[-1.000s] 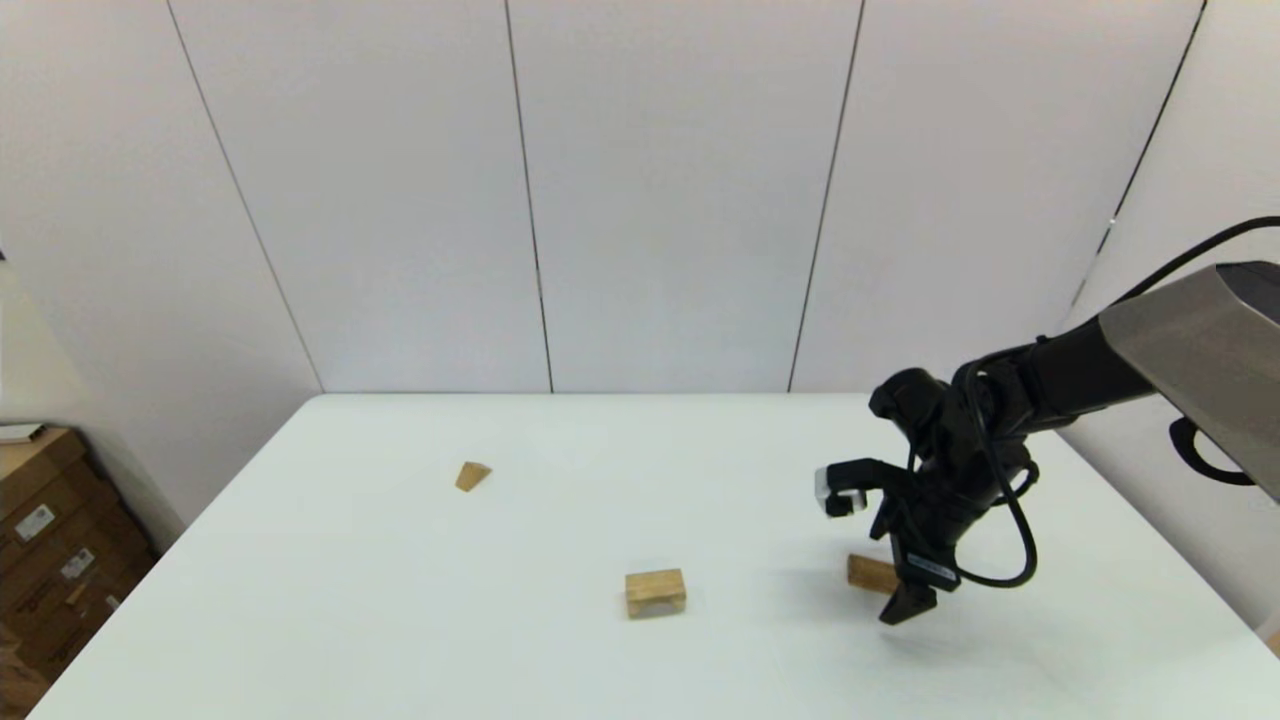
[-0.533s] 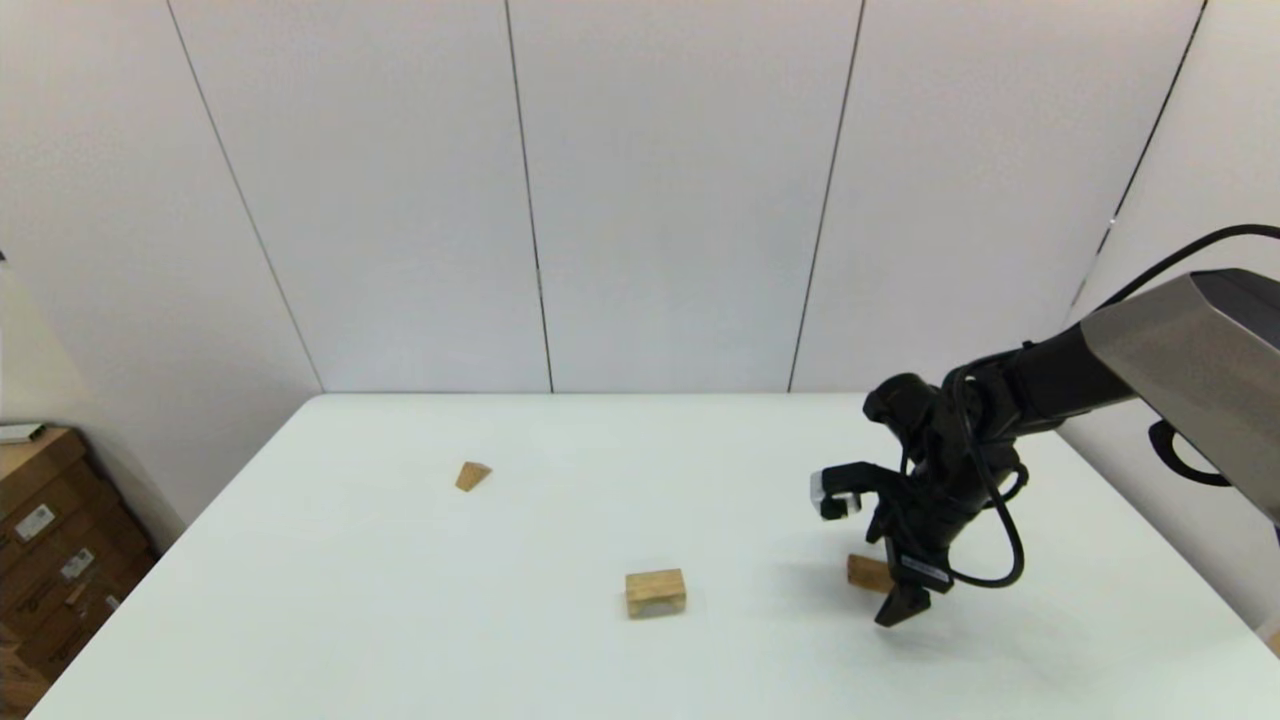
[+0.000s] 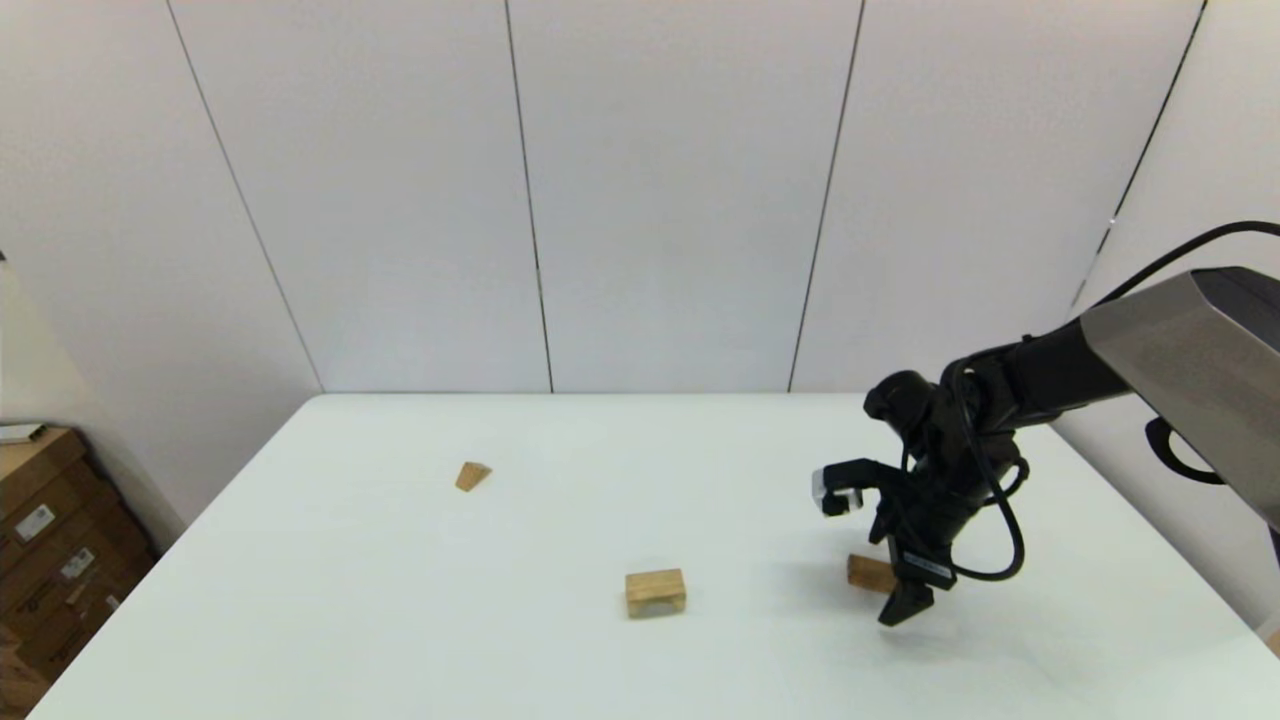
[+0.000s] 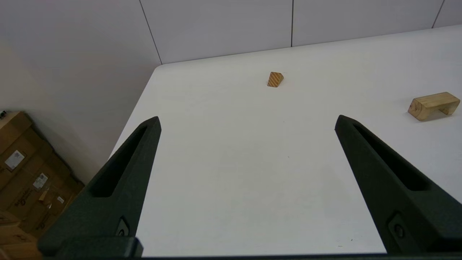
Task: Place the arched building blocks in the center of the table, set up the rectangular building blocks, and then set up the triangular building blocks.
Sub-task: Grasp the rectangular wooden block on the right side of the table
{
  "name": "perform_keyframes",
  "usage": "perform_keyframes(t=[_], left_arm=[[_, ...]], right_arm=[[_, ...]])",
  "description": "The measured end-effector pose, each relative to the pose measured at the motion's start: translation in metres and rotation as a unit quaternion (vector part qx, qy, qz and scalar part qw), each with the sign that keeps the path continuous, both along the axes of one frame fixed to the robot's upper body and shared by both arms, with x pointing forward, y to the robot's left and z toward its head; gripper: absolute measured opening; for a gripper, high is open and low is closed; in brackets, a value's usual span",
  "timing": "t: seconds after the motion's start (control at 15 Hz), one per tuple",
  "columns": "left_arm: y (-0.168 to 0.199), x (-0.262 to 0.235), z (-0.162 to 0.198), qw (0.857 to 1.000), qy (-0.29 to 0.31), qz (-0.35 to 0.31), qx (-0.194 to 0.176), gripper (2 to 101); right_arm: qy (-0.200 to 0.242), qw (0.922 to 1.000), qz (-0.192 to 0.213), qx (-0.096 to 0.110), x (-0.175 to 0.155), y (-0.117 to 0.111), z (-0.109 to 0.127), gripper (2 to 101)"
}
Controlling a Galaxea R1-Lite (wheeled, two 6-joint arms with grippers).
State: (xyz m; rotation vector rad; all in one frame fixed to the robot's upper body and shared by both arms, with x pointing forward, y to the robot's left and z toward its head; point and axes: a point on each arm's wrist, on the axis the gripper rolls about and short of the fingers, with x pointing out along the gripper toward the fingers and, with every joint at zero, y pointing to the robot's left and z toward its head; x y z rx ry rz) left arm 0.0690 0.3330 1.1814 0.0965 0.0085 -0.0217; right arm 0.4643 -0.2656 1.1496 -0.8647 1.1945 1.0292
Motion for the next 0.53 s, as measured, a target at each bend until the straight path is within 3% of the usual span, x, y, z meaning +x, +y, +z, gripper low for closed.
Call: perform_keyframes(t=[0.53], left_arm=[[0.0000, 0.0000, 0.0000, 1.000, 0.000, 0.000, 0.000, 97.8]], right_arm=[[0.007, 1.0000, 0.002, 0.001, 0.0028, 0.0024, -0.0086, 98.0]])
